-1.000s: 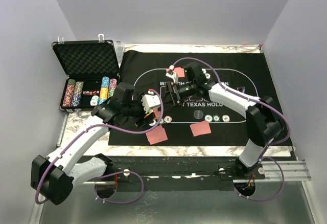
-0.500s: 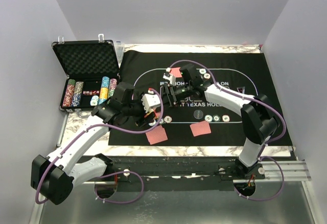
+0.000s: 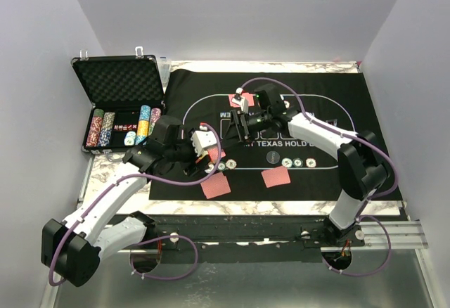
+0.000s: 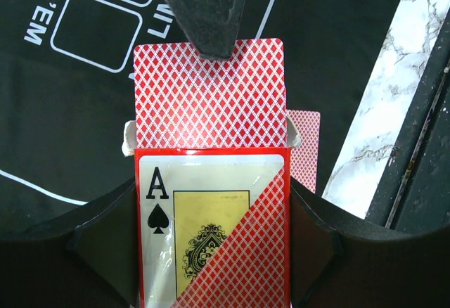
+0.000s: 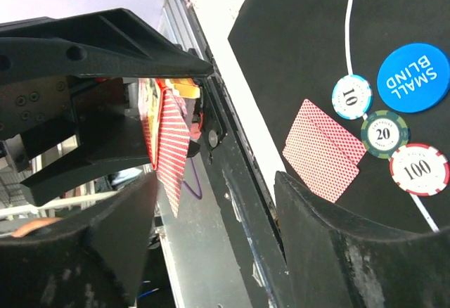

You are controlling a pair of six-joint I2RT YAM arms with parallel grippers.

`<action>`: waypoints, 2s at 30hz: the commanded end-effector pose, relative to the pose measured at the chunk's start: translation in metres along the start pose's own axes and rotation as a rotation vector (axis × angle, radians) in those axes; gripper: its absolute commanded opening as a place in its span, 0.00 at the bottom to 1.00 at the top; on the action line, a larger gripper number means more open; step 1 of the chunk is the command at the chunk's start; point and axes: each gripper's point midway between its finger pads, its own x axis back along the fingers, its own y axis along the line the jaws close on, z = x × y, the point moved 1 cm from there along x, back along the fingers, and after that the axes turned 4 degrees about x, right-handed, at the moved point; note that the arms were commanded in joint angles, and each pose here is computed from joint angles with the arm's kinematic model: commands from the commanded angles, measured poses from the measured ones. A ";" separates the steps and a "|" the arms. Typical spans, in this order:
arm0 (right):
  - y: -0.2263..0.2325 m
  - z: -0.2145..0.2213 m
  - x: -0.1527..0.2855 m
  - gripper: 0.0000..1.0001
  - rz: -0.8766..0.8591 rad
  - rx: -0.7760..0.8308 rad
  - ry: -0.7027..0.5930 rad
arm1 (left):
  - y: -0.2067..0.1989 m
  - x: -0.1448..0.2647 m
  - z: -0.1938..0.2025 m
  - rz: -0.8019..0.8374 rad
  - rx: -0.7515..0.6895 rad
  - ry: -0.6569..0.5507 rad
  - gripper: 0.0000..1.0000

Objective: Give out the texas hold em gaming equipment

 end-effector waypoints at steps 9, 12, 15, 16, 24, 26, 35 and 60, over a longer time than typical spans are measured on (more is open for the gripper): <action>0.020 -0.007 -0.019 0.79 -0.043 0.056 -0.002 | 0.000 0.002 -0.026 0.025 -0.011 -0.079 0.00; 0.009 -0.008 -0.027 0.71 -0.015 0.007 -0.010 | 0.000 0.004 -0.028 0.022 -0.009 -0.084 0.00; 0.001 -0.009 -0.028 0.57 0.021 -0.012 -0.013 | 0.002 0.005 -0.027 0.008 -0.005 -0.083 0.00; 0.000 -0.009 -0.026 0.52 0.035 -0.015 -0.013 | 0.001 0.006 -0.026 0.007 -0.002 -0.083 0.00; -0.005 -0.011 -0.007 0.35 0.022 -0.062 -0.032 | 0.001 0.007 -0.016 -0.005 0.023 -0.076 0.00; 0.001 -0.011 -0.005 0.35 0.005 -0.050 -0.032 | 0.002 0.007 -0.015 -0.006 0.026 -0.073 0.00; 0.022 -0.013 -0.005 0.70 -0.087 -0.035 -0.033 | 0.006 0.004 -0.021 -0.004 0.032 -0.078 0.00; 0.001 -0.011 -0.002 0.25 -0.013 -0.032 -0.007 | 0.017 0.010 -0.023 -0.050 0.072 -0.097 0.00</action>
